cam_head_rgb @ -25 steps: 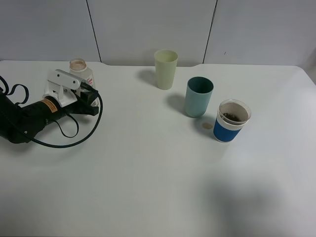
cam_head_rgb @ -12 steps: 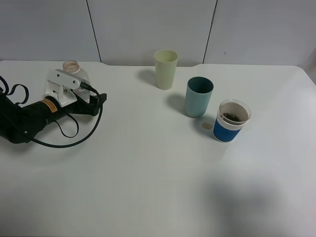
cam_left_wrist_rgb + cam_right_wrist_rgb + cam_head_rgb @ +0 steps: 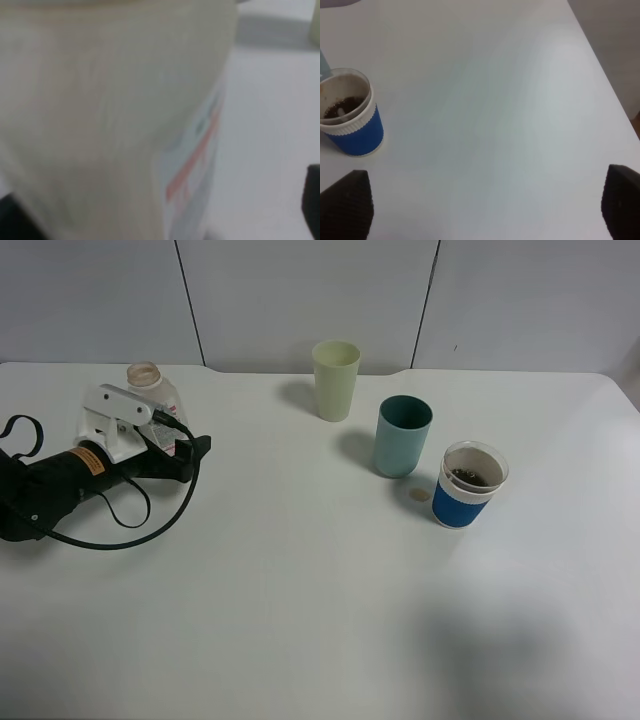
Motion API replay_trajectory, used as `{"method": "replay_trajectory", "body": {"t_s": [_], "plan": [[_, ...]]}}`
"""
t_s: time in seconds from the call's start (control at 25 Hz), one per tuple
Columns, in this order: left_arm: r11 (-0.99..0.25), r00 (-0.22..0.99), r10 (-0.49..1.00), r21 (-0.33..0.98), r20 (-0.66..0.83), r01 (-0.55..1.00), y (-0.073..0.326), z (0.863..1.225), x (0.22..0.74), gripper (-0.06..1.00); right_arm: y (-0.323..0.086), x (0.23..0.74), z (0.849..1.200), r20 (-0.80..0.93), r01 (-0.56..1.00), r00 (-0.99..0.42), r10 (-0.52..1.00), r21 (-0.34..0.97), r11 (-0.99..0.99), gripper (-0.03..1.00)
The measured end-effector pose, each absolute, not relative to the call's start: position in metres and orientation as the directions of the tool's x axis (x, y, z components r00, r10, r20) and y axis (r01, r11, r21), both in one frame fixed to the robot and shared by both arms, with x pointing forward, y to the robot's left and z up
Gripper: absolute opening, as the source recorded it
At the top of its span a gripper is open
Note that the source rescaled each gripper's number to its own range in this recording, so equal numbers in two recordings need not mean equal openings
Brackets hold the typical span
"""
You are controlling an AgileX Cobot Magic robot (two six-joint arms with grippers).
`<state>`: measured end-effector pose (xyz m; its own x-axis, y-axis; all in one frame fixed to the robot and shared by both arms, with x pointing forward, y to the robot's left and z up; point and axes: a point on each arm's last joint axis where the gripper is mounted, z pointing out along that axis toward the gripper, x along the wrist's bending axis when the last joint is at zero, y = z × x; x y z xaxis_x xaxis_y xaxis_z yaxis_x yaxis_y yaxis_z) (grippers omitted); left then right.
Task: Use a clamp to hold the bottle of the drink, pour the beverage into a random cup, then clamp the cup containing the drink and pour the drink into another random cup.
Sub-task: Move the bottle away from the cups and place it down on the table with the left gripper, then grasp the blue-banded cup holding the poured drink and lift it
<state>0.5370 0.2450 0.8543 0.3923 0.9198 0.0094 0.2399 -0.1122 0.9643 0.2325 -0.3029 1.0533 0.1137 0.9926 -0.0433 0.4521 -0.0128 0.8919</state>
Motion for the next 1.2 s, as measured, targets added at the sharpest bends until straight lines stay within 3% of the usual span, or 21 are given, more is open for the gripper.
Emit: {"method": "replay_trajectory", "body": {"t_s": [0.44,0.96,1.2], "plan": [[-0.099,0.305,0.952,0.962,0.018,0.253,0.26,0.891,0.47,0.94,-0.303,0.233,1.053,-0.043,0.452,0.114,0.993,0.892,-0.013,0.73],[0.029,0.084,0.996,0.984,-0.015,-0.176,0.285,1.009,0.421,0.94,-0.303,0.233,1.053,-0.043,0.452,0.114,0.993,0.892,-0.013,0.73],[0.065,0.081,0.995,0.983,-0.051,-0.17,0.289,1.051,0.39,0.94,-0.303,0.233,1.053,-0.043,0.452,0.114,0.993,0.892,-0.013,0.73]]}}
